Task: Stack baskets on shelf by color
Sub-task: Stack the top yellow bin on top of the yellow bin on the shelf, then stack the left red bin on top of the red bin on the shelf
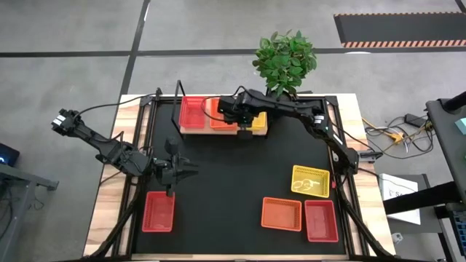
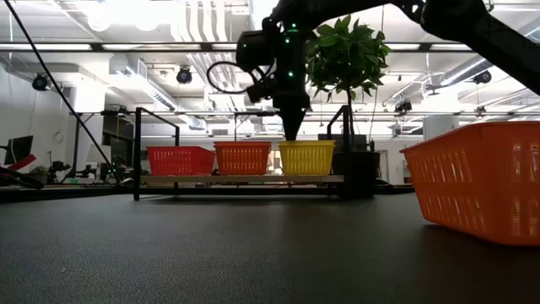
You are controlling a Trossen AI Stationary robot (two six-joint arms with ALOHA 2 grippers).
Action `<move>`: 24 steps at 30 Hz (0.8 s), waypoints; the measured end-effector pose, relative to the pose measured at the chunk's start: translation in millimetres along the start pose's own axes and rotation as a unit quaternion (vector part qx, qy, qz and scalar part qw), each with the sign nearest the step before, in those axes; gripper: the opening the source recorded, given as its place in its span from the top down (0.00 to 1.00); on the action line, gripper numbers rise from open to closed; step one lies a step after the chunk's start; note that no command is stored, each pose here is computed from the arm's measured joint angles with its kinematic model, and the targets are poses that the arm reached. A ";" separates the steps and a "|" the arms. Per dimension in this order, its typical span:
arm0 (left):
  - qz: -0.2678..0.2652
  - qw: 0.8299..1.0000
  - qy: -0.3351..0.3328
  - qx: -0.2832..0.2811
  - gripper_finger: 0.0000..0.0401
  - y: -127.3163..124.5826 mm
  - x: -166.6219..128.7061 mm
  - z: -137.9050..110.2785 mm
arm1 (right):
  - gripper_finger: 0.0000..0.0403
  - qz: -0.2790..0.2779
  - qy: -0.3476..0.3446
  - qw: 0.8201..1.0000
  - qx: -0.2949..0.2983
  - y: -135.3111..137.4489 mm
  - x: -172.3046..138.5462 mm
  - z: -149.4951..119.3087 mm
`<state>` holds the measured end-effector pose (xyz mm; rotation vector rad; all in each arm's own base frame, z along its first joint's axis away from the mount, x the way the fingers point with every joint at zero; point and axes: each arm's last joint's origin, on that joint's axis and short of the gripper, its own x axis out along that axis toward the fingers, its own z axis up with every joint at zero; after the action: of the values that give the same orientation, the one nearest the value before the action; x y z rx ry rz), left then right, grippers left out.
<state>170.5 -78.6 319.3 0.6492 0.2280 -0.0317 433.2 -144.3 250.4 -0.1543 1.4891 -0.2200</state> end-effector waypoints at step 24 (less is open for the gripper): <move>0.000 1.000 0.000 -0.004 0.76 -0.1 0.1 0.0 | 0.98 0.014 0.002 1.000 -0.006 5.1 -16.1 -1.2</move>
<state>170.6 -78.7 319.2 0.6410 0.2283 -0.0308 431.1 -135.4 264.7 -0.1419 1.4954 -0.1882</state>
